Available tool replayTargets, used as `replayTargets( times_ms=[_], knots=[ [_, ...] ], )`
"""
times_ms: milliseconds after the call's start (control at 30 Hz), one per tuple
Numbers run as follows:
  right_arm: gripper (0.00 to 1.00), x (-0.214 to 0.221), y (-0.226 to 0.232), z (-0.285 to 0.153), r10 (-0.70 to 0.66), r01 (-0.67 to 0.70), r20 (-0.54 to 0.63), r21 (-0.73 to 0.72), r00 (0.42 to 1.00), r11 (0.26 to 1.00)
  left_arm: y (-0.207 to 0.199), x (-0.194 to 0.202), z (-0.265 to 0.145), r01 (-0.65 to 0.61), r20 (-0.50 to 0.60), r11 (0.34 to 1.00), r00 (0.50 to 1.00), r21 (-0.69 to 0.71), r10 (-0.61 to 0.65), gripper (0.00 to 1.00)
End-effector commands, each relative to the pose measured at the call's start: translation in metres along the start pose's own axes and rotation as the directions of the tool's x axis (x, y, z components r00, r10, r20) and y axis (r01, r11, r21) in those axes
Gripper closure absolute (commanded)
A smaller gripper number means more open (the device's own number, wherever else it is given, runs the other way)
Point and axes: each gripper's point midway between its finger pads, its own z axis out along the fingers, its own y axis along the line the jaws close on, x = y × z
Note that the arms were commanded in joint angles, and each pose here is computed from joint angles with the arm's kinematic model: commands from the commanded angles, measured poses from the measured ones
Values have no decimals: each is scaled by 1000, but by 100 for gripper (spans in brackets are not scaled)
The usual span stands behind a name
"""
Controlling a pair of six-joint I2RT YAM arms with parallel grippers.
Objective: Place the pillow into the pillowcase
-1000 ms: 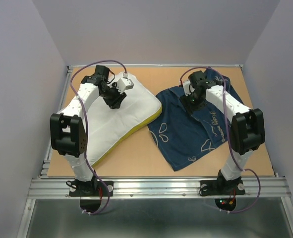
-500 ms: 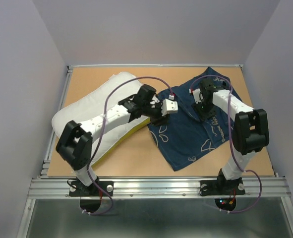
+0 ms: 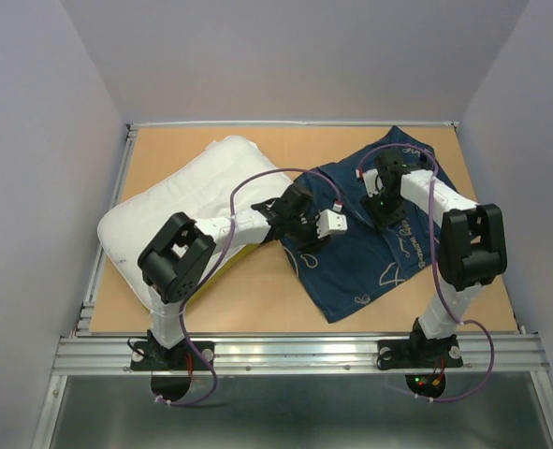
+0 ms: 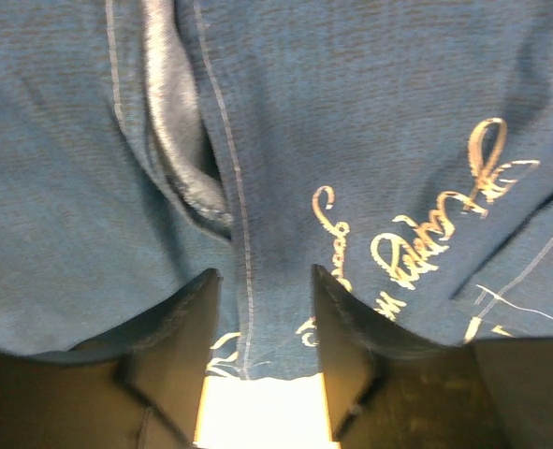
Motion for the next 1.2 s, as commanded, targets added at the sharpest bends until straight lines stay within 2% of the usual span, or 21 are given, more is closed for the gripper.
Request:
replayTargets(
  times_ms=[0, 133, 300, 533, 567, 600, 733, 833, 867, 933, 1000, 1167],
  knots=[
    [46, 2, 12, -6, -14, 15, 17, -81, 1000, 997, 1, 5, 2, -25, -3, 1000, 1000, -19, 25, 52],
    [48, 17, 10, 10, -23, 21, -37, -63, 999, 998, 3, 11, 5, -11, -18, 1000, 1000, -23, 11, 52],
    [59, 12, -24, 19, 40, -38, -33, 82, 999, 996, 0, 12, 4, -11, -21, 1000, 1000, -21, 10, 52],
    [63, -4, -71, -18, 141, -155, 83, 194, 986, 969, -10, 25, 0, 10, -54, 1000, 998, 0, -10, 52],
    [64, -7, -79, -28, 151, -173, 112, 212, 982, 962, -4, 32, -1, -5, -95, 1000, 995, -23, 3, 69],
    [64, -8, -83, -31, 159, -183, 122, 218, 980, 959, -4, 33, 0, -3, -102, 1000, 995, -19, 1, 71],
    [73, -9, -92, -38, 173, -202, 141, 227, 975, 953, -6, 37, 1, -8, -124, 1000, 992, 3, 8, 75],
    [88, -10, -90, -37, 183, -211, 149, 204, 972, 956, -5, 38, 0, -16, -136, 1000, 991, 6, 16, 76],
    [91, -10, -86, -36, 184, -211, 150, 190, 971, 959, -6, 38, -1, -21, -138, 1000, 990, 7, 21, 76],
    [90, -13, -72, -33, 171, -190, 161, 111, 972, 976, -7, 39, -1, -21, -140, 1000, 990, 11, 23, 76],
    [82, -14, -53, -30, 172, -175, 154, 8, 973, 985, -6, 38, -1, -23, -137, 1000, 990, 10, 24, 76],
    [64, -25, -35, -18, 187, -171, 138, -118, 973, 978, -6, 39, 2, -7, -140, 1000, 990, 12, 8, 72]
  ],
)
